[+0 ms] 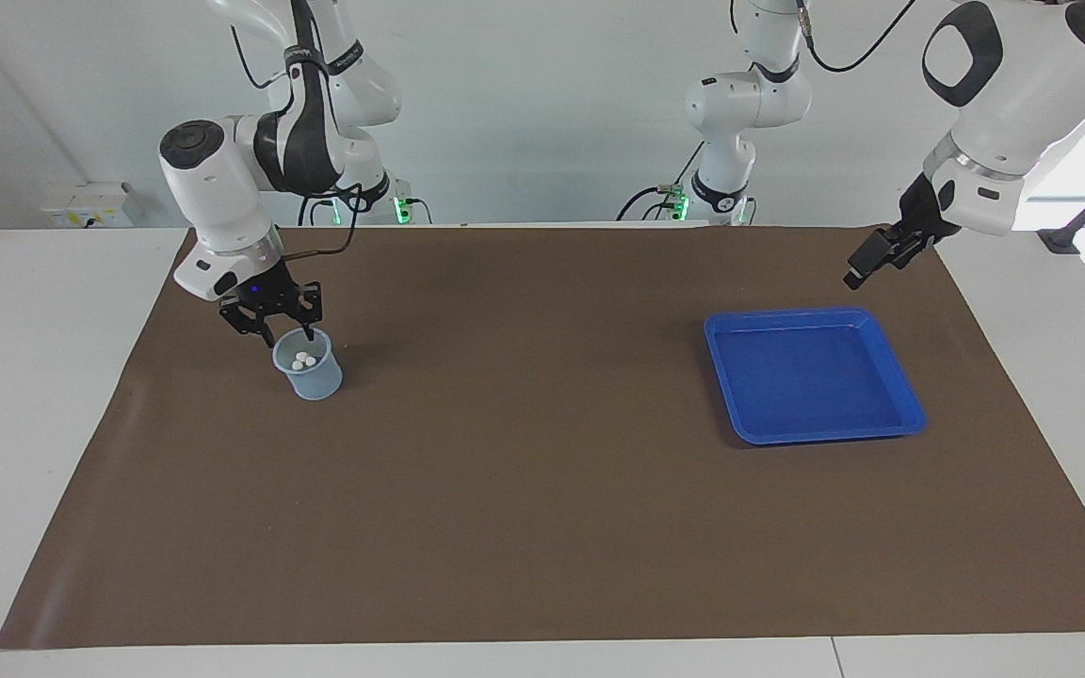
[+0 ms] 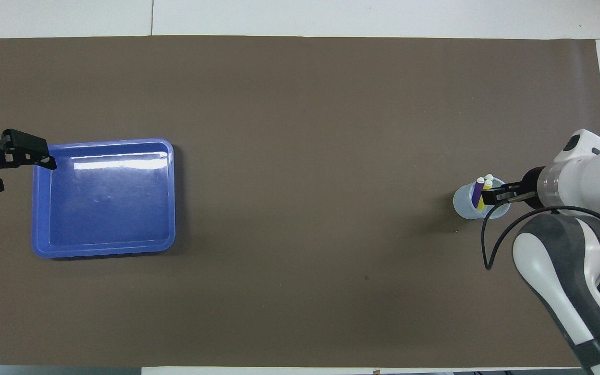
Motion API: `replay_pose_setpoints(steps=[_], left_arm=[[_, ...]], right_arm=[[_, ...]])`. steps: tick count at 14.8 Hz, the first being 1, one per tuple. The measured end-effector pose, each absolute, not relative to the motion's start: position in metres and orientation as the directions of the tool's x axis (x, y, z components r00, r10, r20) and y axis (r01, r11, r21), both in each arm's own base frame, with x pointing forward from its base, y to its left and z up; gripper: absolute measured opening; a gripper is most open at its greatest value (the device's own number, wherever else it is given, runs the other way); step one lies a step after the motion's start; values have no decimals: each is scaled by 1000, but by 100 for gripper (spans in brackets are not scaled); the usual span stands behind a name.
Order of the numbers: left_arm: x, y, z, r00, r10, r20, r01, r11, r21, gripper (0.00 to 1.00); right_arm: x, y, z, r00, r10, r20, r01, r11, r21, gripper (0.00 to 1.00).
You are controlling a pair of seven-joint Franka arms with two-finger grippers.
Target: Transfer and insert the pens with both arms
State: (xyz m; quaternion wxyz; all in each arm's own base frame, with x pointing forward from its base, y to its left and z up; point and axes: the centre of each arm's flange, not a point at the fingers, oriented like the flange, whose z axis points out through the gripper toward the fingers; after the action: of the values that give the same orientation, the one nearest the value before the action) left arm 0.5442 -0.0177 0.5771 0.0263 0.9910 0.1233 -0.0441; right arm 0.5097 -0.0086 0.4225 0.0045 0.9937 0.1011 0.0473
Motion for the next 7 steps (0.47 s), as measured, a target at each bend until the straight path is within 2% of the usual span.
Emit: replay_pose_setpoints(steps=[2,7], left_arm=[[544,-37,574,981,168,-96,171,-985,25,100],[542,-65,581,991,105,-81,106,-994,7,100]], right_arm=[[516,-9,436,972,201,121,200,-980,25,99],[529,-21,482,980,139,141,138,-990,21,100]])
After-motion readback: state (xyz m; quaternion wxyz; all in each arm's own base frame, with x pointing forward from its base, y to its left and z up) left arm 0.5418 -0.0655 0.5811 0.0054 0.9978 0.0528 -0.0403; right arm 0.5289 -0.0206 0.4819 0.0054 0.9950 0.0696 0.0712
